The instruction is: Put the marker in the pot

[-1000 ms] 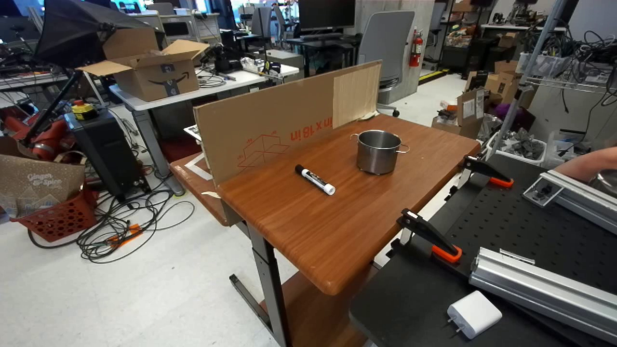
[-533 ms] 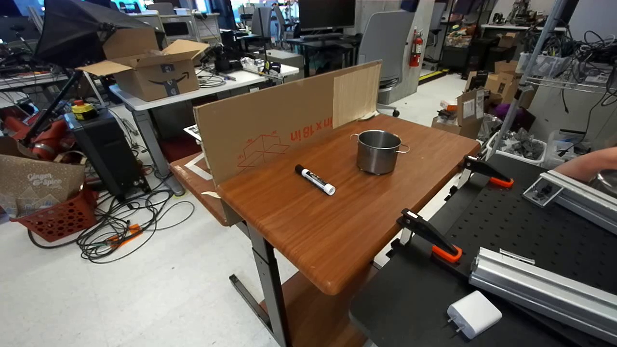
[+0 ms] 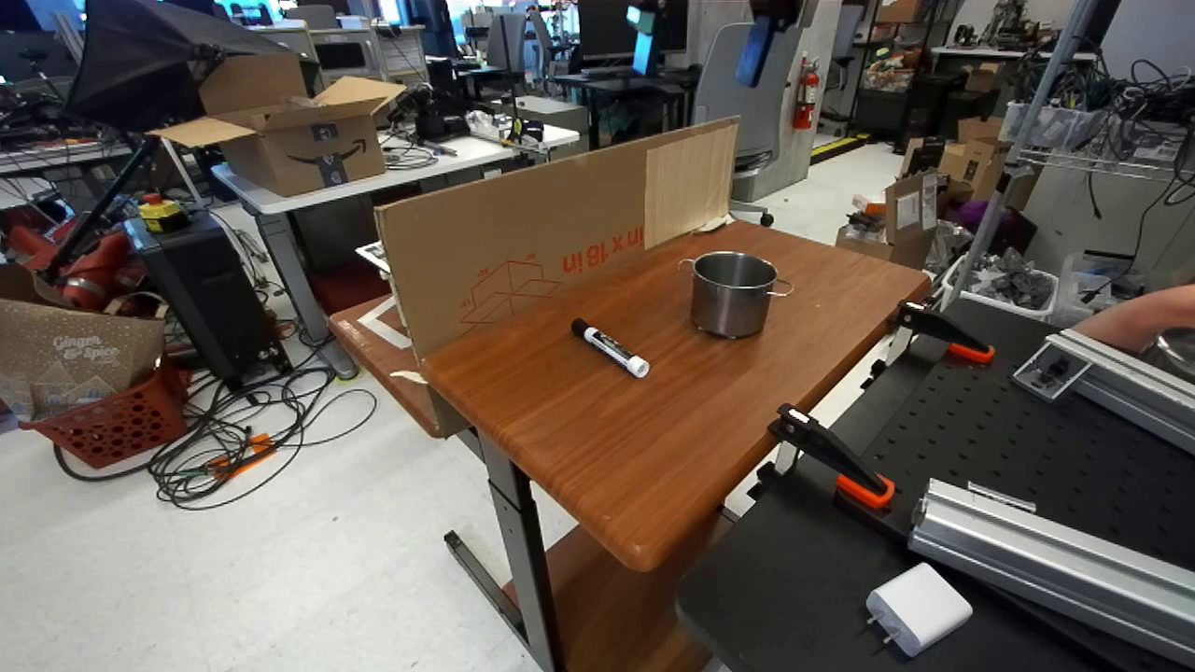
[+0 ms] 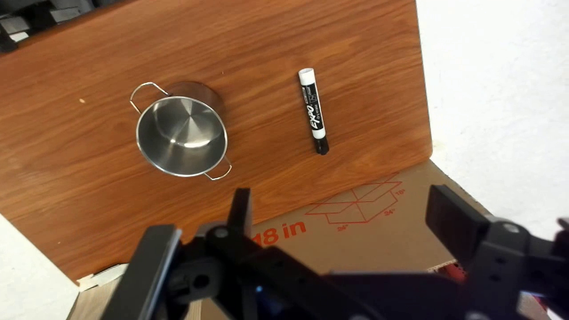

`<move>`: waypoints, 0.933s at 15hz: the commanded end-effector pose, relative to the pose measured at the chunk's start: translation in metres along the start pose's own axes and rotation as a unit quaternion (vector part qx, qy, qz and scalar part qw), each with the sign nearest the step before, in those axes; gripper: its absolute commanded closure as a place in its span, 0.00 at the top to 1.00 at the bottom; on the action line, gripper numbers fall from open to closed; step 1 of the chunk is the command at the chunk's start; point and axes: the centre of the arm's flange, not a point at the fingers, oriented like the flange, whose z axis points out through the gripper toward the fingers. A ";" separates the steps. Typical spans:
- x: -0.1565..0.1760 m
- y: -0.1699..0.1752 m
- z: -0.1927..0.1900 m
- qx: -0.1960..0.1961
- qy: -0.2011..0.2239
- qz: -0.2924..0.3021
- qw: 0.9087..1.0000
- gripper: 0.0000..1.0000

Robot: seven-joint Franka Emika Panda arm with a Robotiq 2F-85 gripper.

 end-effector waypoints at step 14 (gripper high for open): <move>0.064 -0.048 0.164 -0.061 -0.070 0.003 0.996 1.00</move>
